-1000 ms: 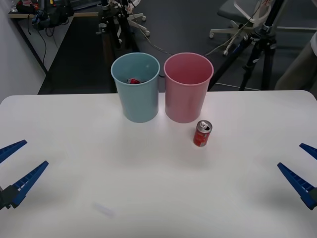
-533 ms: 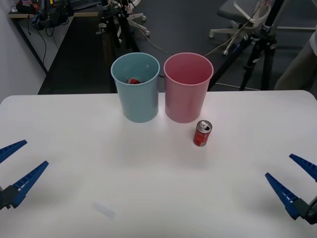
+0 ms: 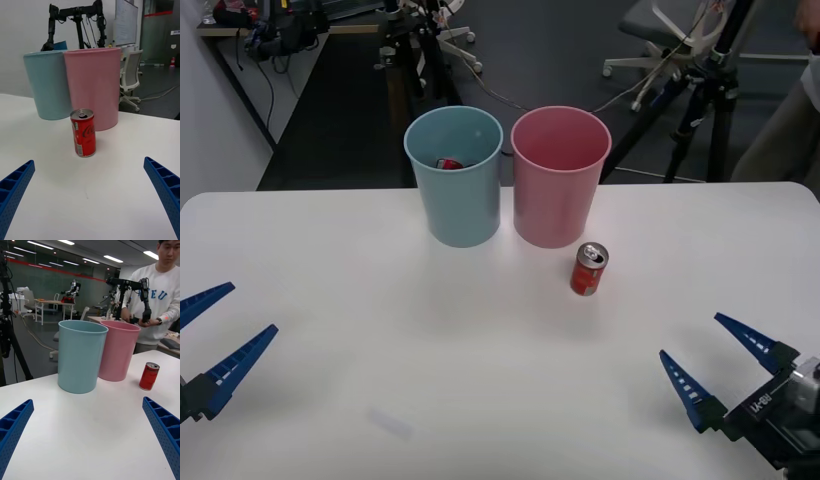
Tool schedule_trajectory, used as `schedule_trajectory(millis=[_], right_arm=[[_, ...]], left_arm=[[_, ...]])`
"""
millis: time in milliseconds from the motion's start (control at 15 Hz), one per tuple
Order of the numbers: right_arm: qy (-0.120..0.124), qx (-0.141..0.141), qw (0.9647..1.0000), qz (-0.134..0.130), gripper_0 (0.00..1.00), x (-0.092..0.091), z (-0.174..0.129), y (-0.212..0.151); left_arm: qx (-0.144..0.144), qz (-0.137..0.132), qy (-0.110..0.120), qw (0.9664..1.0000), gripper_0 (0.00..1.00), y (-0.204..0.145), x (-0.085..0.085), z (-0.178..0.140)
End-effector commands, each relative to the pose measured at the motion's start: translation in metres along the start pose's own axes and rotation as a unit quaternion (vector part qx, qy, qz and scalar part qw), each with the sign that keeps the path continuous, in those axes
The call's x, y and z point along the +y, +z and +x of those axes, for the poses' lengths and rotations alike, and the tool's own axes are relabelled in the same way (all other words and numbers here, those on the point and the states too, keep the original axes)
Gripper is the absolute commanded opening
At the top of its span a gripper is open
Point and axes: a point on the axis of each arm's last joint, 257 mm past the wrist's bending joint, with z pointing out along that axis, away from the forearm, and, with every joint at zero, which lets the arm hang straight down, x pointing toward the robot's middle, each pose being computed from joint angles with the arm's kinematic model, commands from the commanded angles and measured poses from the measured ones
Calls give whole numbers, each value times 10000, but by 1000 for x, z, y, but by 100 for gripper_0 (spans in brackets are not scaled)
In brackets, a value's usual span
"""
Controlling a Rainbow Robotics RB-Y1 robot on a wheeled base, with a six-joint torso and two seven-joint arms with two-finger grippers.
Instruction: Grasp the object on the table and drop it into the matching bin: aluminum can to the light blue bin, PET bottle to the pink bin.
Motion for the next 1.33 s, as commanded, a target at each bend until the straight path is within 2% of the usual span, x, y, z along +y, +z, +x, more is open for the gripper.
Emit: schedule_trajectory(millis=[67, 133, 200, 333, 400, 667, 1067, 1333], right_arm=[[54, 42, 10000, 31, 100, 7, 6, 20], [96, 61, 9999, 16, 100, 7, 12, 25], [257, 5, 9997, -30, 100, 8, 17, 34], [319, -24, 9994, -99, 100, 6, 26, 50], [152, -46, 9998, -88, 100, 3, 29, 58], [-140, -88, 9998, -59, 100, 1, 37, 86], [-138, -16, 9999, -35, 100, 18, 40, 126], [-124, 43, 9999, -71, 100, 22, 45, 146]], left_arm=[[0, 0, 0, 10000, 100, 0, 0, 0], [0, 0, 0, 10000, 100, 0, 0, 0], [0, 0, 0, 10000, 100, 0, 0, 0], [0, 0, 0, 10000, 100, 0, 0, 0], [0, 0, 0, 10000, 100, 0, 0, 0], [0, 0, 0, 10000, 100, 0, 0, 0], [0, 0, 0, 10000, 100, 0, 0, 0], [0, 0, 0, 10000, 100, 0, 0, 0]])
